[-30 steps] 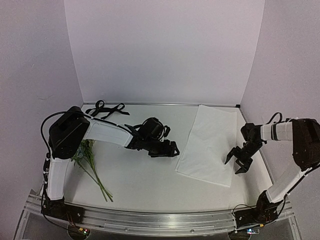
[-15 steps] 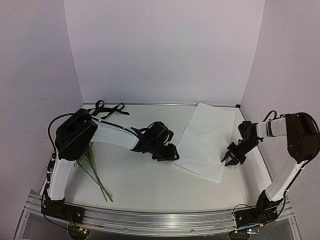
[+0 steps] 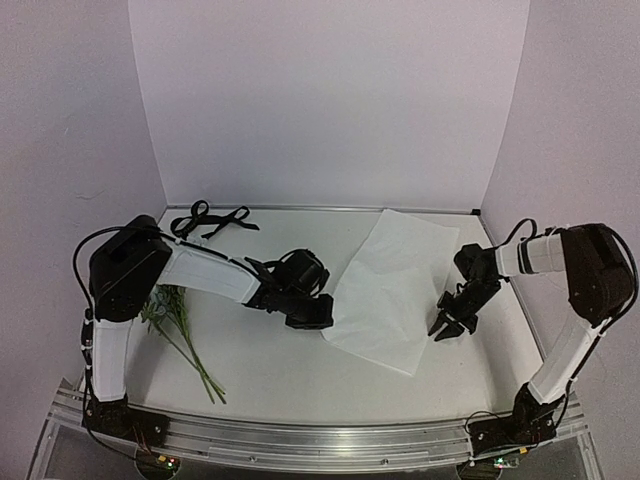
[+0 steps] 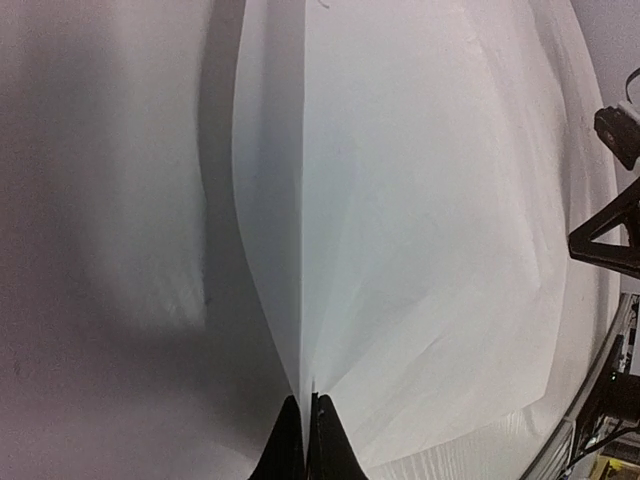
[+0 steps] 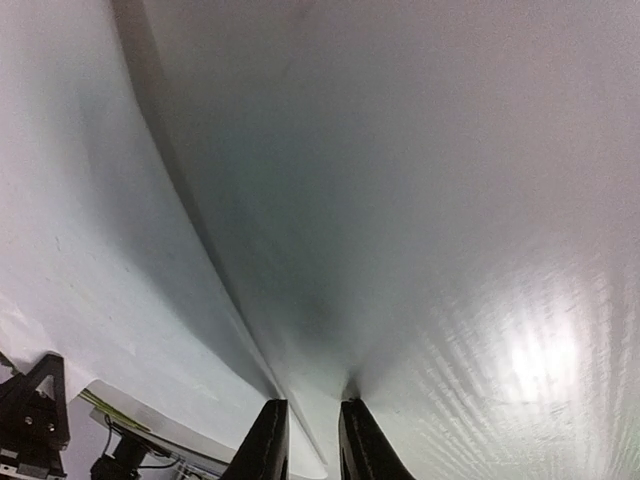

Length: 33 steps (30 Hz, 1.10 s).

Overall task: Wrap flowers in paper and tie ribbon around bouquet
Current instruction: Move the folded wrapping paper to the center of the board, then pick up the corner of the folded wrapping paper at the center of the board.

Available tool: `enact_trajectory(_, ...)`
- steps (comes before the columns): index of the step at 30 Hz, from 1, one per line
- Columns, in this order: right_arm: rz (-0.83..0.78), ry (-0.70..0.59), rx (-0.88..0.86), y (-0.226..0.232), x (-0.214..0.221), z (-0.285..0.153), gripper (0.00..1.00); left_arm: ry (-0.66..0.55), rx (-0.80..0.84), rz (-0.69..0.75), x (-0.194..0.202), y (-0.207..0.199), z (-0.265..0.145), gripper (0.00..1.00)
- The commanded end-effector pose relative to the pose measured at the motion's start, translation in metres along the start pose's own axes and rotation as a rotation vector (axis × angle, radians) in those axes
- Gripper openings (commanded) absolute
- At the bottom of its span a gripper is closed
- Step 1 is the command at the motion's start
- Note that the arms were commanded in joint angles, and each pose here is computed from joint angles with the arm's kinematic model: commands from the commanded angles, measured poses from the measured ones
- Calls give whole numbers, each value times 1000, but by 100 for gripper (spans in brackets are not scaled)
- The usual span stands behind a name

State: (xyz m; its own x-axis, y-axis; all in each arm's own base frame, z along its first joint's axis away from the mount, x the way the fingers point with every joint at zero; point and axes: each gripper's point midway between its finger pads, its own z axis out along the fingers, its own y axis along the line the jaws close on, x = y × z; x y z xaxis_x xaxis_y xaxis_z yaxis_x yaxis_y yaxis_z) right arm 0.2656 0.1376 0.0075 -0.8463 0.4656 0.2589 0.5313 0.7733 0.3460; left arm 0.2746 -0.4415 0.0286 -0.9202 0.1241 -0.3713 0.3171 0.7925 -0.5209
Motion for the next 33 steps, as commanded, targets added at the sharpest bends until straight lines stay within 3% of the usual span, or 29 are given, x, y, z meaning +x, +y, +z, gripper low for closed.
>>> enact_trajectory(1, -114, 16, 76, 16, 21, 2, 19, -88, 6, 11, -4, -10, -56, 0)
enact_trajectory(4, -167, 27, 92, 35, 32, 10, 19, -76, -17, 8, 18, -1, -71, 1)
enact_trajectory(11, -240, 37, 115, 70, 50, 29, 20, -81, -75, -32, 46, 27, -97, 19)
enact_trajectory(19, -243, 34, 117, 86, 56, 46, 20, -104, -131, -33, 46, 41, -98, 19)
enact_trajectory(23, -244, 31, 116, 87, 57, 47, 22, -100, -150, -33, 49, 45, -99, 31)
enact_trajectory(30, -244, 36, 118, 87, 57, 49, 23, -104, -199, -25, 50, 56, -101, 31)
enact_trajectory(33, -246, 38, 122, 86, 58, 50, 23, -98, -220, -14, 50, 59, -101, 35)
